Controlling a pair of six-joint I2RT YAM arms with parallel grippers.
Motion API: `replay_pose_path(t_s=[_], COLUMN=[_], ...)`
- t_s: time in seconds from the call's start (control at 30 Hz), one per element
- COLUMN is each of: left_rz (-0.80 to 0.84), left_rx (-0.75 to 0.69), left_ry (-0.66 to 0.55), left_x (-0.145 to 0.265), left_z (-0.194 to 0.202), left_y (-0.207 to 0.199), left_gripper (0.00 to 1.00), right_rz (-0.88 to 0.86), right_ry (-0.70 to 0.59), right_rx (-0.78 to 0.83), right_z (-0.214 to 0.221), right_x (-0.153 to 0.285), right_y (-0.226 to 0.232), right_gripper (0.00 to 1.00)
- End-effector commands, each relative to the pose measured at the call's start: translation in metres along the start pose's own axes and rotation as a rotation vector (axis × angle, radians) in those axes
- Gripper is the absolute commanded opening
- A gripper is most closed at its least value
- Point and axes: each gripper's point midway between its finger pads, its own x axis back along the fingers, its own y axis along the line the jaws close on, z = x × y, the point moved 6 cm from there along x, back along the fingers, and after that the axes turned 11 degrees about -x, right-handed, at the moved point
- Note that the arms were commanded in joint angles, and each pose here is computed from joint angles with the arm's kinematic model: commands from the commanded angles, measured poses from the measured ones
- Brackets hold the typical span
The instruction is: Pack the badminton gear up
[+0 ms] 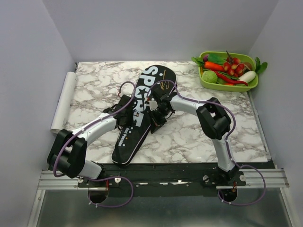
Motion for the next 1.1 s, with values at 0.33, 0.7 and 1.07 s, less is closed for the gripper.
replay_pose_path(t_s=[0.33, 0.7, 1.07], left_rz=[0.112, 0.123, 0.133], left_rx=[-0.023, -0.032, -0.03], left_ry=[0.12, 0.162, 0.151], left_x=[-0.019, -0.048, -0.053], left_z=[0.048, 0.055, 0.059], left_y=[-0.019, -0.03, -0.03], left_gripper=[0.05, 0.04, 0.04], right_rz=[0.038, -0.089, -0.441], right_ry=[0.014, 0.058, 0.167], right_rx=[0.02, 0.098, 0.14], right_z=[0.005, 0.06, 0.142], right_x=[-0.008, -0.017, -0.051], right_y=[-0.005, 0.041, 0.127], right_gripper=[0.0, 0.01, 0.0])
